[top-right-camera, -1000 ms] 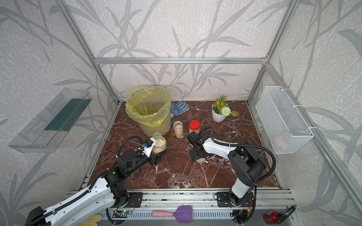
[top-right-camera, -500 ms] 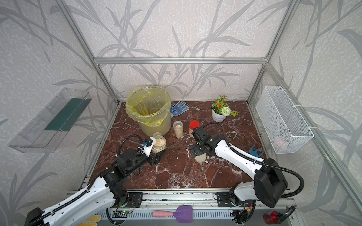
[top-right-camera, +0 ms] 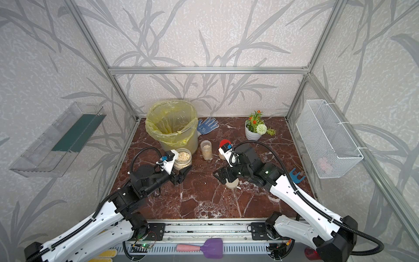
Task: Empty expired oatmeal from jars
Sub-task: Place the lid at the center of the board, then pour the expired oatmeal into the trash bin.
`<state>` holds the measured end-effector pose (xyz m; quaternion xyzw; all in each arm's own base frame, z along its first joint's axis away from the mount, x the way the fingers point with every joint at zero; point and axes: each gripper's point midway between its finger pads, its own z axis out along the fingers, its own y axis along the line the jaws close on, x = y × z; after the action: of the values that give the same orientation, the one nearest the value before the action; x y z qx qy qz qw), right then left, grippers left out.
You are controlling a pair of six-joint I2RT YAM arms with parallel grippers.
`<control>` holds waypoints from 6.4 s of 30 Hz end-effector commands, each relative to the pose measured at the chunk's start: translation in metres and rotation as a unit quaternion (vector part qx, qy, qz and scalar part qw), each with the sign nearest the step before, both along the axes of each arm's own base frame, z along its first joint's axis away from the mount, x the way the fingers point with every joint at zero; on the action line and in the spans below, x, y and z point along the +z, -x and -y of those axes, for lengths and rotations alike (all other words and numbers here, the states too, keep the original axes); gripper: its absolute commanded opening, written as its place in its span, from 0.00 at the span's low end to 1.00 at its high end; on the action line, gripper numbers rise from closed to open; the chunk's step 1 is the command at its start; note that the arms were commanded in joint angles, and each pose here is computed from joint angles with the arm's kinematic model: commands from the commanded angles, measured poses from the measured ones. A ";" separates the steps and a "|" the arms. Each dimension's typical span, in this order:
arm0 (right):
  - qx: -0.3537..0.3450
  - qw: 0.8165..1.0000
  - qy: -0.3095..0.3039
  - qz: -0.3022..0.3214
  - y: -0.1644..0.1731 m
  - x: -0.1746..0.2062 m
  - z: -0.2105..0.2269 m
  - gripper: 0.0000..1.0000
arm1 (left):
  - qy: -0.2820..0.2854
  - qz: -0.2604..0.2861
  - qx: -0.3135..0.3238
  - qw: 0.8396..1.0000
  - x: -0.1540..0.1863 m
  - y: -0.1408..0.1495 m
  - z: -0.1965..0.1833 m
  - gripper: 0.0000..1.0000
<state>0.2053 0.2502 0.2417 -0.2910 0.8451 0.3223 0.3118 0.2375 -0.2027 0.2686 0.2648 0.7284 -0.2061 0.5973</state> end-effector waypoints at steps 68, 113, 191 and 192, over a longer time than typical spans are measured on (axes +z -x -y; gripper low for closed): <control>0.085 0.969 -0.193 0.131 -0.150 0.130 -0.214 0.91 | -0.023 0.068 -0.027 0.997 0.128 -0.120 -0.022 0.00; 0.117 0.980 -0.104 0.121 -0.170 0.125 -0.244 0.05 | -0.011 0.074 -0.020 0.997 0.131 -0.119 -0.036 0.24; 0.110 0.981 -0.124 0.101 -0.172 0.137 -0.235 0.21 | -0.021 0.045 -0.007 0.999 0.111 -0.122 -0.048 0.00; 0.112 0.981 -0.126 0.097 -0.171 0.137 -0.234 0.27 | -0.021 0.048 -0.009 0.999 0.112 -0.121 -0.048 0.00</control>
<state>0.3731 0.4840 0.3855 -0.3784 0.7194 0.4230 0.4005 0.3725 -0.1370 0.3379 0.2270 0.7624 -0.1752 0.5801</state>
